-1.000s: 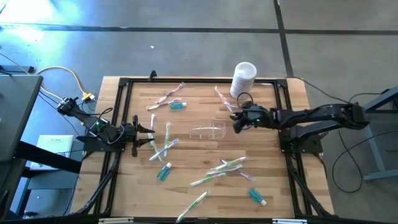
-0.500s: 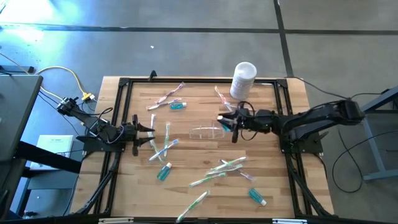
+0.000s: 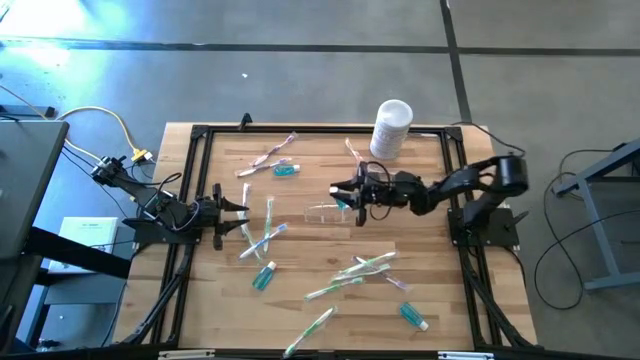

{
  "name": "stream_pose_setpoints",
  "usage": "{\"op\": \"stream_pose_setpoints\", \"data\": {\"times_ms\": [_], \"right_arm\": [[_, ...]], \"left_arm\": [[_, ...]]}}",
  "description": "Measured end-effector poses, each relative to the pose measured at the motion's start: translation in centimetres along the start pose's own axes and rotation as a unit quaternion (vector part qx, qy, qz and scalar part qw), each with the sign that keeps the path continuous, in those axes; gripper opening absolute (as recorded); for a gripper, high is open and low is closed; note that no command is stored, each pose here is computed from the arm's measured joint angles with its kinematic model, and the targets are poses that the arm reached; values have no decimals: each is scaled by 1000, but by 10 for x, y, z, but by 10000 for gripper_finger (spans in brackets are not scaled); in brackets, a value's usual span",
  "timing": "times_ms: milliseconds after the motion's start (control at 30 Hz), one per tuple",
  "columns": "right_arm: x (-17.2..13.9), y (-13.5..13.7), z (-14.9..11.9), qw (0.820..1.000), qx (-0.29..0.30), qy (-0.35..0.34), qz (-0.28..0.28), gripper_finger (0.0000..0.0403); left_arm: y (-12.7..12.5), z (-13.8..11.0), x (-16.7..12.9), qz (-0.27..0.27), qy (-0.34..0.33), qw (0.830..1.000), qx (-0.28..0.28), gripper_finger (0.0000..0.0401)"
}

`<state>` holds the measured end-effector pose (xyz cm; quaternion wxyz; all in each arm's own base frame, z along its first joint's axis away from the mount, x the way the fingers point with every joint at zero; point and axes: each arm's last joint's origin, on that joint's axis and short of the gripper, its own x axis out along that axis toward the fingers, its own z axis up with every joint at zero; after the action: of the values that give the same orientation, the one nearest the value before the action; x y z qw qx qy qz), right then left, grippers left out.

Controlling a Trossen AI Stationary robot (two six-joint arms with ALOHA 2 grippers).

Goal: Pick & Place toothbrushing station
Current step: Put the blue mouthwash bottle into the transparent organizer, then put the violet toothbrush into the transparent organizer

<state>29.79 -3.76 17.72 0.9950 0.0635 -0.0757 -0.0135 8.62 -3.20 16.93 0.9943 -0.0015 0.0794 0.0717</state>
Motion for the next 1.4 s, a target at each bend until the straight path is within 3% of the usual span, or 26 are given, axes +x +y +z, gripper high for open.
{"op": "stream_pose_setpoints", "data": {"times_ms": [400,800,1400], "right_arm": [[44,-10,-27,999,9,44,20,87],[43,-16,-39,994,17,104,-30,91],[41,-18,-46,989,17,139,-40,124]], "left_arm": [[0,0,0,4,0,1000,0,155],[0,0,0,5,1,1000,0,155],[0,0,0,5,1,1000,-1,155]]}}
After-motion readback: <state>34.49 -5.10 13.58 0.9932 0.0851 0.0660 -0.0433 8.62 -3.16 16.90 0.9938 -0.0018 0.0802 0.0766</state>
